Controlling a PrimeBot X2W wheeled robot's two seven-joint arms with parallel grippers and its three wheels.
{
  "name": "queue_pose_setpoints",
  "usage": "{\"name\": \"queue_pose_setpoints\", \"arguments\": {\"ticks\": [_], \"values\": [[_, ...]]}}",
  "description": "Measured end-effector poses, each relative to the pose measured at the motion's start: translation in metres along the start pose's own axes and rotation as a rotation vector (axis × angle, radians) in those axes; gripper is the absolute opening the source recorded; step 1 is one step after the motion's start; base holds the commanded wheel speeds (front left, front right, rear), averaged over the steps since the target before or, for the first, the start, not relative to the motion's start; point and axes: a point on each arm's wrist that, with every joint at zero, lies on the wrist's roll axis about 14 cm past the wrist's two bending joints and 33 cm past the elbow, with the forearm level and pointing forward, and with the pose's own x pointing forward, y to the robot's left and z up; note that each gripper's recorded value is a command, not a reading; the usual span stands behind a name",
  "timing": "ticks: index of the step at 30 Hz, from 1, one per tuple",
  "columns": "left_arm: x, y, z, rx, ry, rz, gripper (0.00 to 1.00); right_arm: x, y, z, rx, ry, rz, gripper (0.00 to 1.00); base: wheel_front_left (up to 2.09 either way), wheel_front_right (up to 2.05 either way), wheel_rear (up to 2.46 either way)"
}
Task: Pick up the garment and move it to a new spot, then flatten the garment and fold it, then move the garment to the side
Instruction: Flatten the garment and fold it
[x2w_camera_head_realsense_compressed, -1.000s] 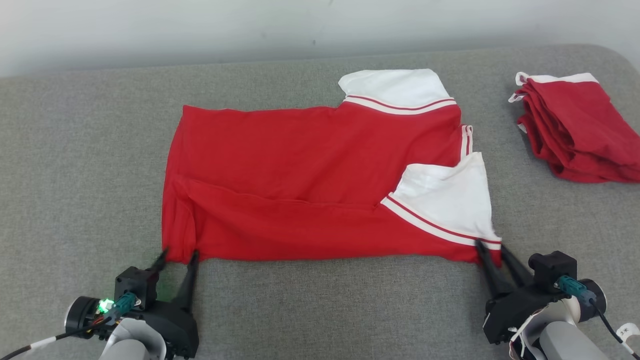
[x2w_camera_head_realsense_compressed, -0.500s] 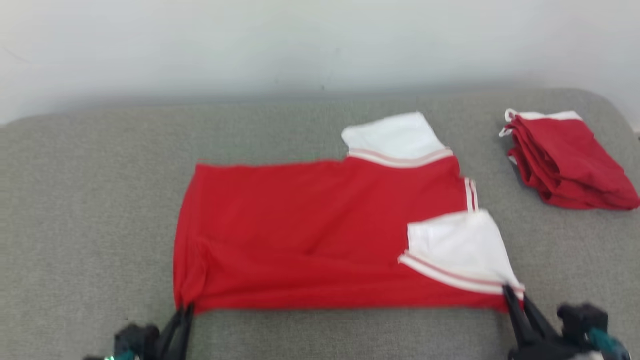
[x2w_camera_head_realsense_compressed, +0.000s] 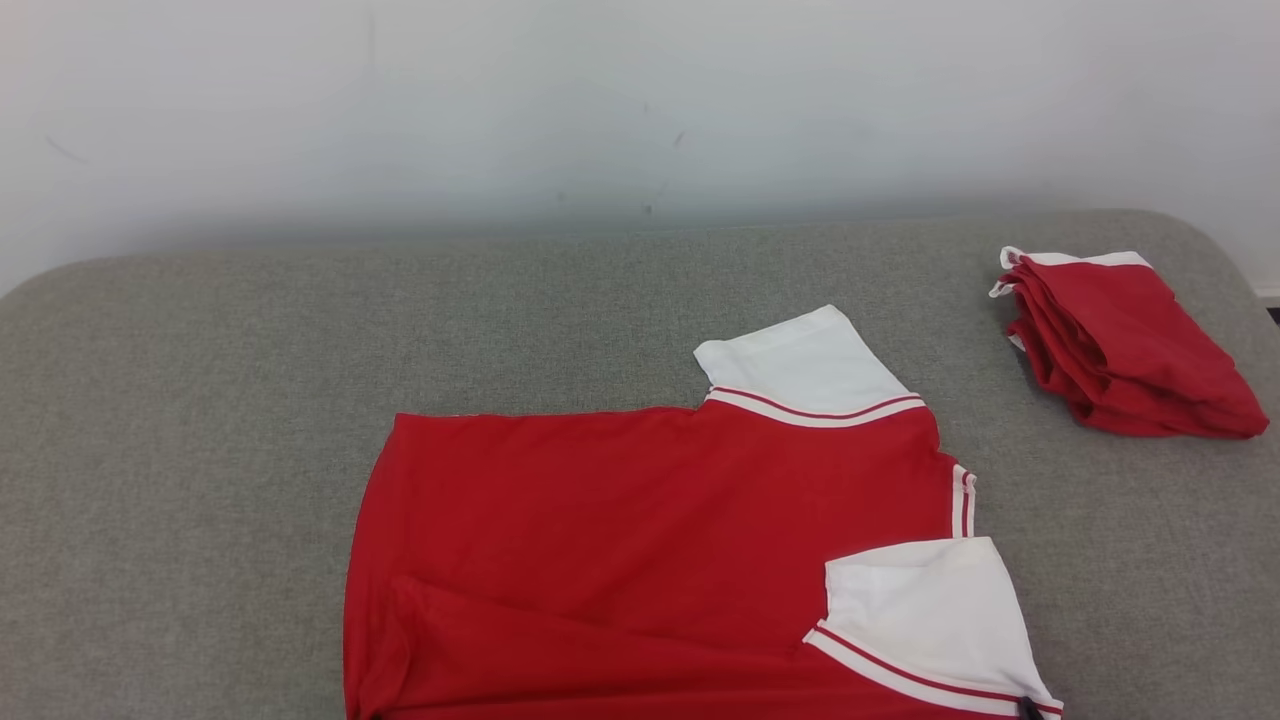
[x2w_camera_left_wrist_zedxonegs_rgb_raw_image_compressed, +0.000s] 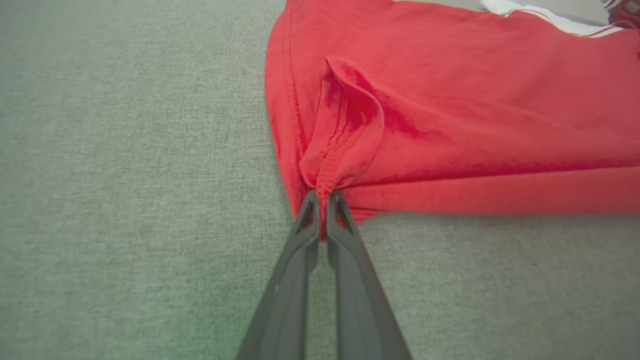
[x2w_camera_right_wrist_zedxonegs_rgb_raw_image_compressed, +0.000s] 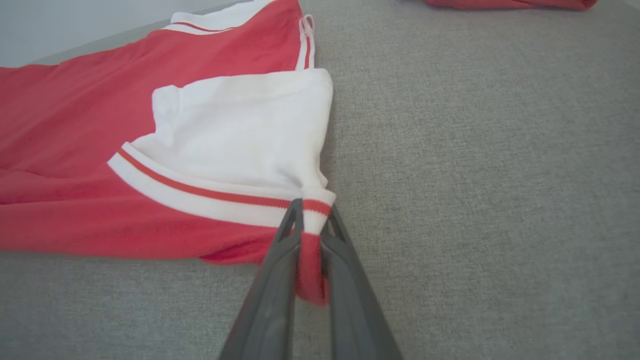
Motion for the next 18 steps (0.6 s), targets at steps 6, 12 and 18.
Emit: {"name": "queue_pose_setpoints", "arguments": {"ticks": [6, 12, 18], "values": [[-0.002, 0.001, -0.008, 0.006, 0.024, 0.006, 1.0, 0.002, 0.005, -0.004, -0.008, 0.015, 0.005, 1.0, 0.0, 0.0, 0.0], [-0.002, 0.007, 0.013, -0.003, -0.045, 0.029, 1.0, 0.009, 0.015, 0.021, -0.039, -0.081, 0.034, 1.0, 0.0, 0.0, 0.0], [-0.008, 0.013, 0.068, 0.033, -0.231, 0.066, 1.0, 0.016, 0.029, 0.056, -0.041, -0.224, 0.062, 1.0, 0.0, 0.0, 0.0]]}}
